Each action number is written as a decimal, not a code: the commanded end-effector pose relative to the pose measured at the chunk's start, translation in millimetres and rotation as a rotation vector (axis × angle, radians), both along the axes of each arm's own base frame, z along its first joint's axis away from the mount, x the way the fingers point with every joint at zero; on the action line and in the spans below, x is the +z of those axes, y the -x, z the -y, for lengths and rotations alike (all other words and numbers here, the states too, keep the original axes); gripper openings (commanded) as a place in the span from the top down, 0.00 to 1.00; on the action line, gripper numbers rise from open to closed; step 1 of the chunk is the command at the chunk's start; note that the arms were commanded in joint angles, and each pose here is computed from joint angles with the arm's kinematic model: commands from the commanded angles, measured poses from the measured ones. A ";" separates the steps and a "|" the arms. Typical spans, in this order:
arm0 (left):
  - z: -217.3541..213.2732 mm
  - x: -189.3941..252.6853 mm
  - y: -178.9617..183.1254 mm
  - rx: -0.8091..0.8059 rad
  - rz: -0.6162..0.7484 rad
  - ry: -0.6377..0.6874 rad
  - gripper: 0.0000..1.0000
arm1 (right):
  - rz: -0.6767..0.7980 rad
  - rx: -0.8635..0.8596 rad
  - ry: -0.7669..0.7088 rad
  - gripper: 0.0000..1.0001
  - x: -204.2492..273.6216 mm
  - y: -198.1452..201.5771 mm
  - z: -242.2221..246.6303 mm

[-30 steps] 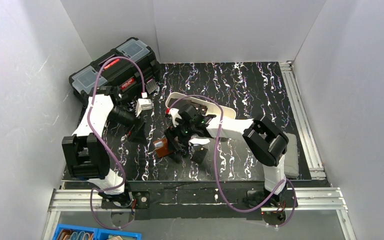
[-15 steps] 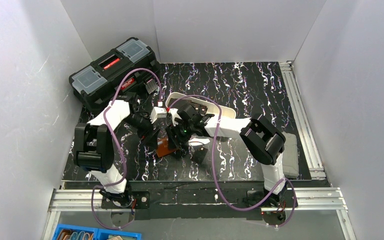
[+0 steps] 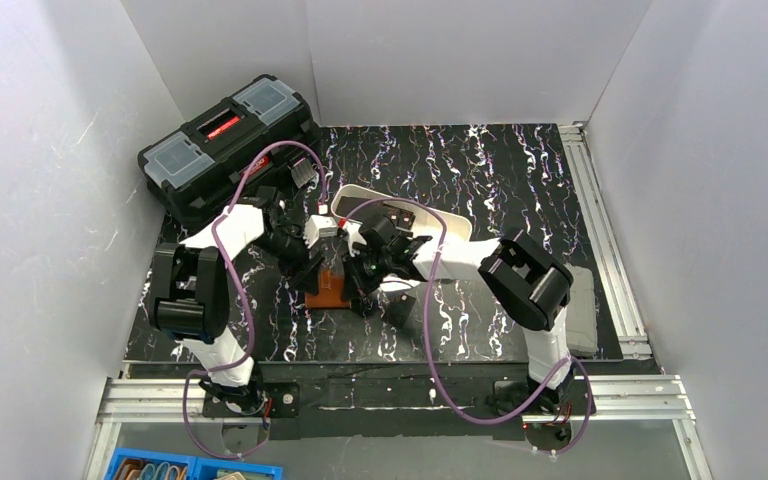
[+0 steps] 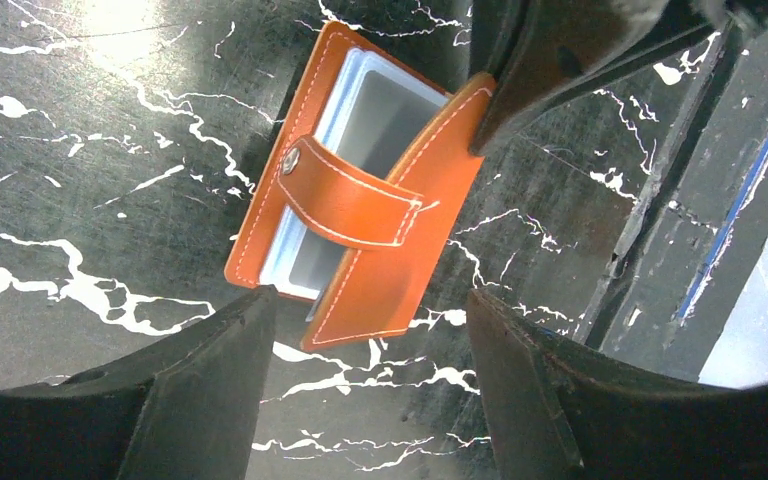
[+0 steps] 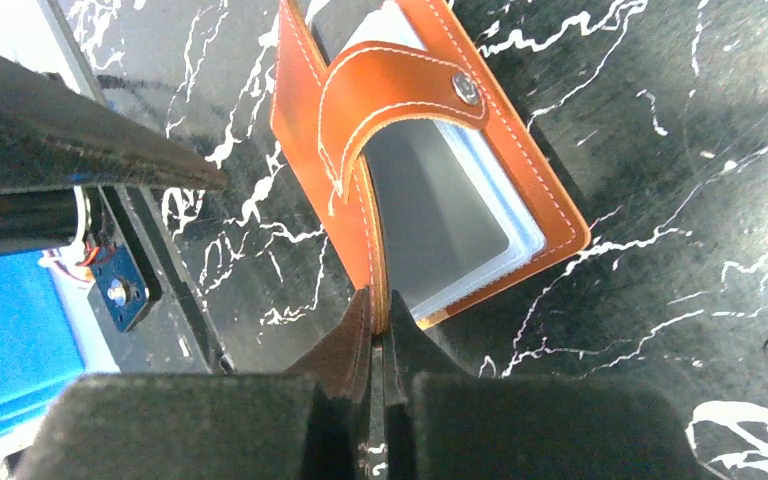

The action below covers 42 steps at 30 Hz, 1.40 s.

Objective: Put the credit cards into the card holder
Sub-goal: Close the card holder at the center of the board.

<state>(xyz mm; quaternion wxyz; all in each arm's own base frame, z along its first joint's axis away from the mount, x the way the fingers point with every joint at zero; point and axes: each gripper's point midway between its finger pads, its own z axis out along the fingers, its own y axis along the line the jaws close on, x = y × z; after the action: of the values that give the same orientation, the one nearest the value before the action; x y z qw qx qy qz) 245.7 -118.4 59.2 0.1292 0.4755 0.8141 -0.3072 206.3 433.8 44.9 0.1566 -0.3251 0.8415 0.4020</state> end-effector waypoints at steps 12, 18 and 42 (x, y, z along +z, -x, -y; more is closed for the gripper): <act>11.2 119.6 13.3 -0.050 -0.035 0.341 0.06 | 0.358 0.078 -0.193 0.99 145.1 19.8 17.4; 11.0 163.8 -1.1 0.125 -0.174 0.504 0.02 | 0.440 0.035 -0.182 0.99 176.1 14.6 31.8; 24.6 217.7 -7.2 0.589 -0.258 0.694 0.02 | 0.742 -0.300 -0.428 0.99 339.1 -53.1 31.8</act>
<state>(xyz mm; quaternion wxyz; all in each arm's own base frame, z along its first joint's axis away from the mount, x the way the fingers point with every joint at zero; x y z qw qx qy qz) 231.5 -139.5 259.8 0.2110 0.1448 0.7894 -0.5580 258.7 391.7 308.6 0.5072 -0.3334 0.7251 0.3252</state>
